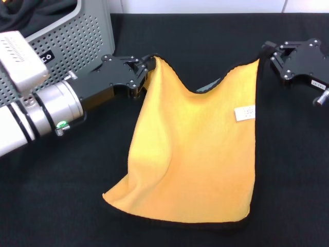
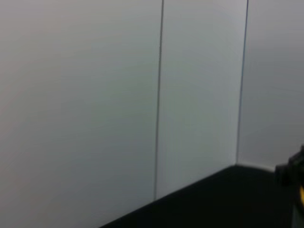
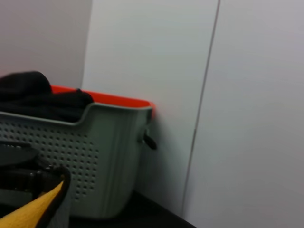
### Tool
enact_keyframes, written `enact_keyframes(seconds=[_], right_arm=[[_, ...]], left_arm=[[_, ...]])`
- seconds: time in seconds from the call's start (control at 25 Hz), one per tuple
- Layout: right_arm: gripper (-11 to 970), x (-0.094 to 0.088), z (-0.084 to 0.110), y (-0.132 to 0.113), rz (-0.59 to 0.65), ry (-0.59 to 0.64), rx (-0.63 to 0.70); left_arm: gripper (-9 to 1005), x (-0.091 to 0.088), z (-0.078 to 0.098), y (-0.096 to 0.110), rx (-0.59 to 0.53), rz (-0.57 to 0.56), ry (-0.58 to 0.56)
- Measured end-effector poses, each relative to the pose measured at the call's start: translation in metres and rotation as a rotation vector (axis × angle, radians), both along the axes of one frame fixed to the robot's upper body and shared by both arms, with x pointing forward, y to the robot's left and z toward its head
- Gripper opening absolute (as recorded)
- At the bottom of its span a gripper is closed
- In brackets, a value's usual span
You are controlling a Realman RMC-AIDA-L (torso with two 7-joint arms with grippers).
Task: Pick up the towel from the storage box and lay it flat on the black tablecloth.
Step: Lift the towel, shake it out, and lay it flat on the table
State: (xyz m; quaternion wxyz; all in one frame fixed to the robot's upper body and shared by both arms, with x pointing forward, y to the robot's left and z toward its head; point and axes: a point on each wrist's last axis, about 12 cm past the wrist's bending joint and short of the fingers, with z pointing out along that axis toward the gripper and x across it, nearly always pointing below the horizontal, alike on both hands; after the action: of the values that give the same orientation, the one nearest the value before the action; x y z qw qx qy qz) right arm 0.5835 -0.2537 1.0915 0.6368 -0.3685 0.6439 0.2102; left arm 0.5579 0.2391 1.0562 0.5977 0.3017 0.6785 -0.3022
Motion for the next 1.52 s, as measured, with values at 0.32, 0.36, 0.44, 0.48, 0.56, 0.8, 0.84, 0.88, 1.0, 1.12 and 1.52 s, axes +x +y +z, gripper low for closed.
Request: enact_keyframes(seconds=[0.32, 0.36, 0.44, 0.48, 0.56, 0.8, 0.84, 0.88, 1.0, 1.12, 1.52], right_arm=[[98, 0.013, -0.002, -0.001, -0.069, 0.022, -0.049], [98, 0.015, -0.002, 0.0, -0.079, 0.025, -0.058], [98, 0.018, -0.002, 0.001, -0.092, 0.03, -0.069], [98, 0.02, -0.002, 0.003, -0.095, 0.034, -0.076], [98, 0.023, -0.004, 0.006, -0.102, 0.043, -0.091], [99, 0.033, -0.004, 0.014, -0.11, 0.06, -0.114], [99, 0.034, -0.004, 0.014, -0.111, 0.06, -0.116], [99, 0.035, -0.004, 0.015, -0.111, 0.061, -0.117], [100, 0.036, -0.002, 0.016, -0.111, 0.06, -0.12], [100, 0.037, -0.002, 0.017, -0.112, 0.059, -0.121], [102, 0.041, -0.004, 0.017, -0.139, 0.072, -0.146]], left_arm=[[23, 0.011, -0.004, 0.001, 0.12, 0.057, -0.041], [23, 0.012, -0.004, 0.001, 0.132, 0.057, -0.056], [23, 0.012, -0.003, 0.001, 0.157, 0.052, -0.088], [23, 0.012, -0.003, 0.001, 0.162, 0.051, -0.095], [23, 0.012, -0.003, 0.0, 0.193, 0.041, -0.136], [23, 0.011, -0.004, -0.003, 0.275, 0.008, -0.218], [23, 0.012, -0.004, -0.003, 0.287, 0.006, -0.23], [23, 0.012, -0.004, -0.003, 0.296, 0.005, -0.239], [23, 0.014, -0.002, -0.002, 0.328, 0.02, -0.293], [24, 0.016, -0.001, 0.001, 0.378, 0.067, -0.384], [24, 0.021, -0.013, -0.009, 0.556, 0.082, -0.483]])
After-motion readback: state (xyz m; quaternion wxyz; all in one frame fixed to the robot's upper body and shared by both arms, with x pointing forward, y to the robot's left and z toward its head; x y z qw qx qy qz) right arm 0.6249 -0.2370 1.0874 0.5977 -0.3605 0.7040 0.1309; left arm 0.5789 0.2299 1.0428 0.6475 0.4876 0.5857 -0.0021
